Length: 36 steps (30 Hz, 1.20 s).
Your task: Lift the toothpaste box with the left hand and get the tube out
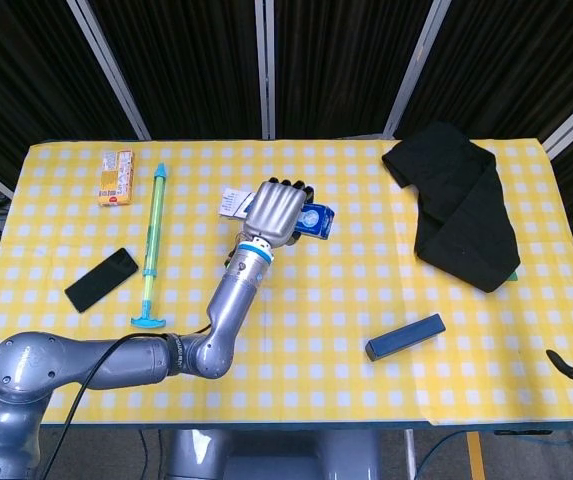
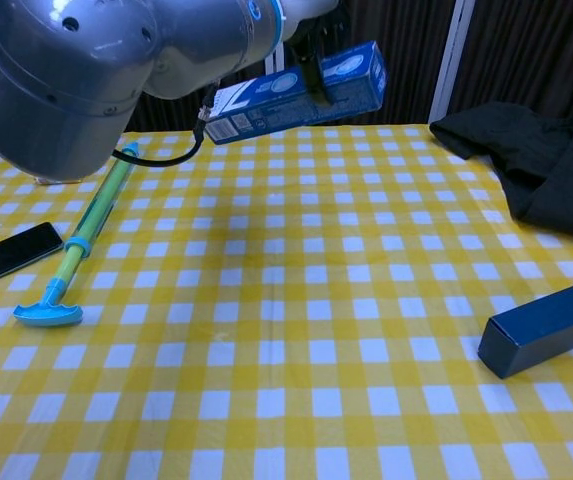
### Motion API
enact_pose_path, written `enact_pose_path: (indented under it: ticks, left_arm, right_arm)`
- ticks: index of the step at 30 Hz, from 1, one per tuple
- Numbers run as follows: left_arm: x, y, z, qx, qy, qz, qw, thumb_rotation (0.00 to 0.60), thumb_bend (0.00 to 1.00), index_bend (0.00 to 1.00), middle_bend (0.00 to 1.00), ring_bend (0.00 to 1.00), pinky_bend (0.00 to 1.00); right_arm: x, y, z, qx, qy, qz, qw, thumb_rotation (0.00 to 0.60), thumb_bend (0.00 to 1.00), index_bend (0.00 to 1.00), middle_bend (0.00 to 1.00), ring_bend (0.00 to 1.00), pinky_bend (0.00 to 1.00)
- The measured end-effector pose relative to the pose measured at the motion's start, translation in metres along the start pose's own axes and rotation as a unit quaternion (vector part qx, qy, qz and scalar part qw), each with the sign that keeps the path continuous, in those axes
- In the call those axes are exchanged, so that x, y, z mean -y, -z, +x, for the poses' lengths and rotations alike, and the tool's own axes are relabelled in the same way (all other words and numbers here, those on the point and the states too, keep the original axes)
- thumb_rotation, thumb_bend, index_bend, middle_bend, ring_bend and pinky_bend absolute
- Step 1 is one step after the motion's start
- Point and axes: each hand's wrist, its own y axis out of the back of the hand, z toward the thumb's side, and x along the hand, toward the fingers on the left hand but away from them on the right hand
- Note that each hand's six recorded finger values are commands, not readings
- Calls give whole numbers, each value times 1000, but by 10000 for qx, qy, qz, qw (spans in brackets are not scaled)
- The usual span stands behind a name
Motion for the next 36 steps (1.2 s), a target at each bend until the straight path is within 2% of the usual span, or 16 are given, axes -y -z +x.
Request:
enact_pose_path:
  ticks: [6, 16, 28, 31, 36]
  left_arm:
    - [-18, -8, -9, 34, -93, -510, 9987, 600, 469, 511, 330, 357, 333]
    - [-35, -17, -18, 108, -169, -676, 9975, 600, 468, 512, 330, 357, 333]
    - [-56, -27, -32, 392, -299, -865, 9950, 600, 463, 512, 330, 357, 333]
    - [-56, -27, -37, 431, -238, -756, 9959, 600, 463, 512, 330, 357, 333]
    - [-44, -18, -44, 351, 43, -266, 9990, 600, 463, 508, 330, 357, 333]
  right_arm:
    - [-2, 1, 0, 10, 23, -16, 10000, 600, 72, 71, 0, 0, 0]
    - [-4, -1, 2, -29, 47, -37, 10000, 600, 72, 71, 0, 0, 0]
    - [-6, -3, 3, -58, 66, -53, 9999, 600, 71, 71, 0, 0, 0]
    - [-5, -4, 3, -69, 53, -48, 10000, 600, 72, 71, 0, 0, 0]
    - [-4, -5, 3, -94, 32, -26, 9999, 600, 72, 71, 0, 0, 0]
